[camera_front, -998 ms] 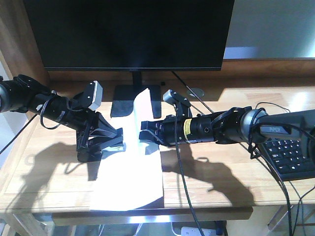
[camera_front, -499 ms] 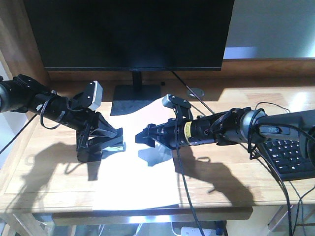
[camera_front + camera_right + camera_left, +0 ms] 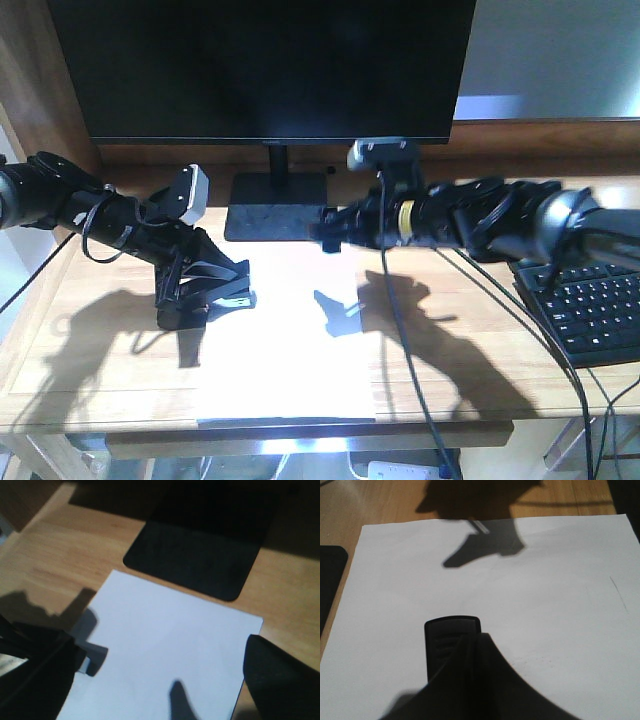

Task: Grab stapler and paper to desk for stapling
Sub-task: 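Open the right gripper and withdraw it from the paper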

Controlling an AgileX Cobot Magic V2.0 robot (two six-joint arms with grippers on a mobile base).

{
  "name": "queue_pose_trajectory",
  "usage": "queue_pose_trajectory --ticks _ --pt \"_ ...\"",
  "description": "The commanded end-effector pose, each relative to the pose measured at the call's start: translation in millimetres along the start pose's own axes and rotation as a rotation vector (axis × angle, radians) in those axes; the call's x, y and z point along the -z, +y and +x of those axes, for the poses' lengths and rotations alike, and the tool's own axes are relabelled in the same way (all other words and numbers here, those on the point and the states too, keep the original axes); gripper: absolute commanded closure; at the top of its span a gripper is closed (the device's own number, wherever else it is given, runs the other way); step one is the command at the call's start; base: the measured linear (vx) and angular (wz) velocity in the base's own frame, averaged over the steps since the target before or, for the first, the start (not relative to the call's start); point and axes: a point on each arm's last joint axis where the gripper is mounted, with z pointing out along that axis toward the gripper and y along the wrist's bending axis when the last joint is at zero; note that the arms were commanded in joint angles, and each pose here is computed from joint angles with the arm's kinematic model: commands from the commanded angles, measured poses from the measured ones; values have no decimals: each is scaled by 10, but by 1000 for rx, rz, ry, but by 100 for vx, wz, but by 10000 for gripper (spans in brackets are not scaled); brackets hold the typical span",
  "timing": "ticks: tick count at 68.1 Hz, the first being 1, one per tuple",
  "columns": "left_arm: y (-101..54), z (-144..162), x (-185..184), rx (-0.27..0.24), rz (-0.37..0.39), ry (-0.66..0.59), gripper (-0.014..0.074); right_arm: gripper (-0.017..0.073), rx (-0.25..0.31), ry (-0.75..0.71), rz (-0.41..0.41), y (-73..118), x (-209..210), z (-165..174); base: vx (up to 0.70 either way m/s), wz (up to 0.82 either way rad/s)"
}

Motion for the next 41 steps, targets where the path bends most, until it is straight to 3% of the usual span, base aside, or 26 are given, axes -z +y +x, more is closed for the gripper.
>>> queue_pose_trajectory --ticks 1,10,18,26,41 --pt "23 -308 208 -33 -51 -73 601 -57 103 -128 13 117 383 -370 0 0" --pt "23 -308 208 -33 -51 -73 601 -31 138 -217 36 210 723 -549 0 0" --pt "23 -308 208 -33 -51 -73 601 -20 182 -297 129 237 1091 -596 0 0" --pt "23 -308 208 -33 -51 -73 601 -20 202 -340 199 261 1430 -497 0 0" --pt "23 -308 208 -33 -51 -73 601 -20 232 -407 227 379 2024 -197 0 0"
